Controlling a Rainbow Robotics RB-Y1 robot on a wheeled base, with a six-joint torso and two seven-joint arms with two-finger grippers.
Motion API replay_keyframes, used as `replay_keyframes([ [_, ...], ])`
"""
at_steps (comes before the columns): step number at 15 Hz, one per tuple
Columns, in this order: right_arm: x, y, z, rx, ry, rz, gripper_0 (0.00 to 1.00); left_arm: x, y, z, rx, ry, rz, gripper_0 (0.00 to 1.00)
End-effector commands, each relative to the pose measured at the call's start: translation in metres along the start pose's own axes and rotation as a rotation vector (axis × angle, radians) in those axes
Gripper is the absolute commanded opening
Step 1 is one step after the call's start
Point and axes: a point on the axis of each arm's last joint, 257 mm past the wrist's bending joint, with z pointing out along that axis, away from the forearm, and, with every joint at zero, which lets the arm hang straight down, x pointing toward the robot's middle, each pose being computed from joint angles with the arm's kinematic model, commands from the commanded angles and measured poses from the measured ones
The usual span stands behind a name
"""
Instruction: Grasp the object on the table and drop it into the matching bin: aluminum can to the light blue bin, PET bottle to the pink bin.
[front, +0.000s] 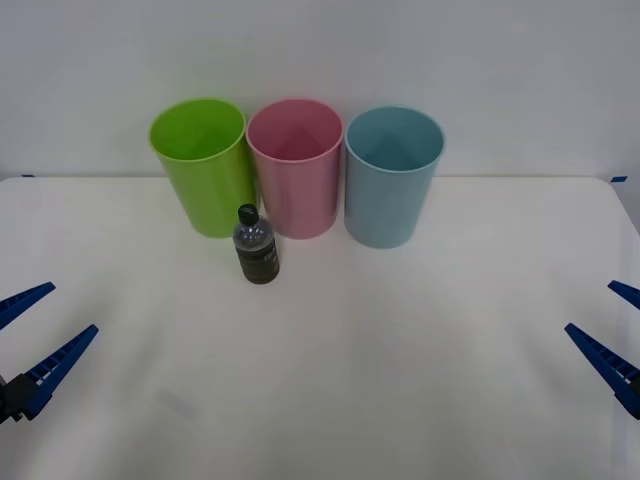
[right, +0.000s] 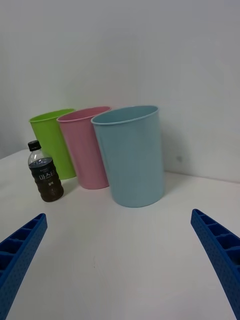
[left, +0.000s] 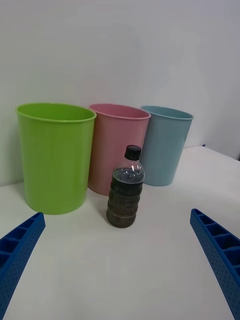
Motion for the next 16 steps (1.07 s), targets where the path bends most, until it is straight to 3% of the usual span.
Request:
replay_keyframes([
  [1, 0.000, 0.000, 0.000, 0.000, 0.000, 0.000, 1.00, 0.000, 0.000, 0.000, 0.000, 0.000, 0.000, 1.00],
  [3, 0.000, 0.000, 0.000, 0.000, 0.000, 0.000, 1.00, 0.007, -0.006, 0.007, 0.002, -0.014, -0.018, 1.00],
  [6, 0.000, 0.000, 0.000, 0.000, 0.000, 0.000, 1.00, 0.008, -0.009, 0.012, 0.014, -0.009, -0.006, 1.00],
  [12, 0.000, 0.000, 0.000, 0.000, 0.000, 0.000, 1.00, 0.031, -0.012, 0.021, 0.006, 0.051, 0.024, 1.00],
  [16, 0.000, 0.000, 0.000, 0.000, 0.000, 0.000, 1.00, 0.052, -0.010, 0.038, -0.045, 0.077, 0.012, 1.00],
])
